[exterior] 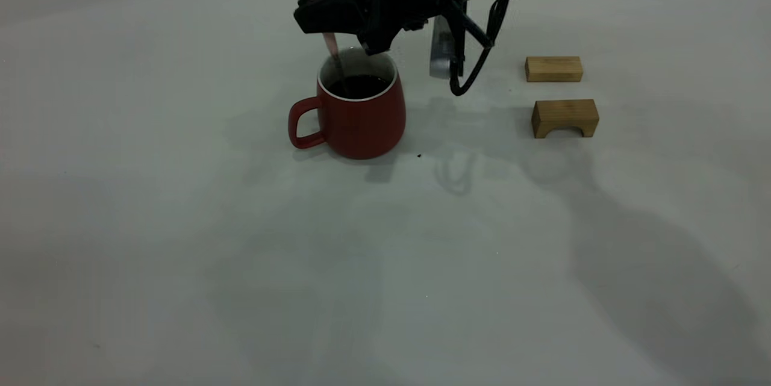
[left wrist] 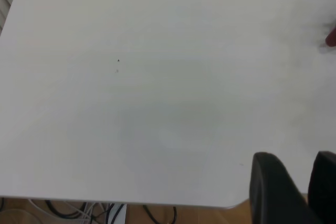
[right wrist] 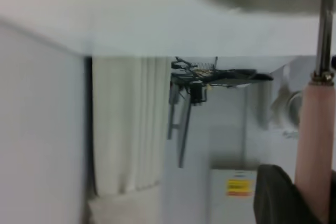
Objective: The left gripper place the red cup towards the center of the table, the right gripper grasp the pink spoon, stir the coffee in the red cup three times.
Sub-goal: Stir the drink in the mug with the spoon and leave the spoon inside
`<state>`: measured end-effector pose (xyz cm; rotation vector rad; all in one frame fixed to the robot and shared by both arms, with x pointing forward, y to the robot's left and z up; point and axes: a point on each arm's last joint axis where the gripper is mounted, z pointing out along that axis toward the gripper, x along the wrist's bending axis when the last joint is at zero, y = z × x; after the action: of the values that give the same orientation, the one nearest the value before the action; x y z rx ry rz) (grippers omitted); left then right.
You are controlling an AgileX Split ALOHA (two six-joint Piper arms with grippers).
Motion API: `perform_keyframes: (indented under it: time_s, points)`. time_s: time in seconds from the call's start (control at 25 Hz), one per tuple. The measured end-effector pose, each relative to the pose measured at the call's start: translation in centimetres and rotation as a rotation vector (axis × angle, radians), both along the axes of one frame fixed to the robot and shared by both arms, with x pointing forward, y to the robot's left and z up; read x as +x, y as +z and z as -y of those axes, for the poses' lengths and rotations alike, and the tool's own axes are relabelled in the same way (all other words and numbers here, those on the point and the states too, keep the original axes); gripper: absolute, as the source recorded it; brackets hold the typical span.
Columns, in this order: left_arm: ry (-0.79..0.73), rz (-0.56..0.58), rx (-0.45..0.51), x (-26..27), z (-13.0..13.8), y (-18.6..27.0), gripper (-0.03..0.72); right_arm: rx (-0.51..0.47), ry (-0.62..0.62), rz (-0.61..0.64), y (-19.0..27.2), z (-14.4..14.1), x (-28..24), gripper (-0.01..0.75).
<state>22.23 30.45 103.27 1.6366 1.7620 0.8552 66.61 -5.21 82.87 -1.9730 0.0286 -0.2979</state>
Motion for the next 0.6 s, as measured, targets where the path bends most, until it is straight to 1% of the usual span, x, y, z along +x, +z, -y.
perform_keyframes:
  time_s: [0.04, 0.12, 0.24, 0.32, 0.44, 0.52, 0.6]
  points:
    - [0.000, 0.000, 0.000, 0.0, 0.0, 0.0, 0.244, -0.008, 0.007, 0.032, 0.0, 0.3, 0.2, 0.118]
    - [0.000, 0.000, 0.000, 0.0, 0.0, 0.0, 0.244, -0.014, 0.008, 0.045, 0.0, 1.2, 0.5, 0.119]
    - [0.000, 0.000, 0.000, 0.0, 0.0, 0.0, 0.244, 0.000, -0.004, -0.029, -0.1, 2.6, 0.9, 0.119]
    - [0.000, 0.000, 0.000, 0.0, 0.0, 0.0, 0.244, 0.004, -0.019, -0.104, -0.2, 2.8, 0.8, 0.119]
    - [0.000, 0.000, 0.000, 0.0, 0.0, 0.0, 0.244, 0.007, -0.021, -0.169, -0.4, 2.3, 0.4, 0.119]
    - [0.000, 0.000, 0.000, 0.0, 0.0, 0.0, 0.244, 0.023, -0.021, -0.178, -0.5, 1.5, 0.1, 0.118]
    - [0.000, 0.000, 0.000, 0.0, 0.0, 0.0, 0.244, 0.032, -0.013, -0.149, -0.7, 0.7, -0.2, 0.115]
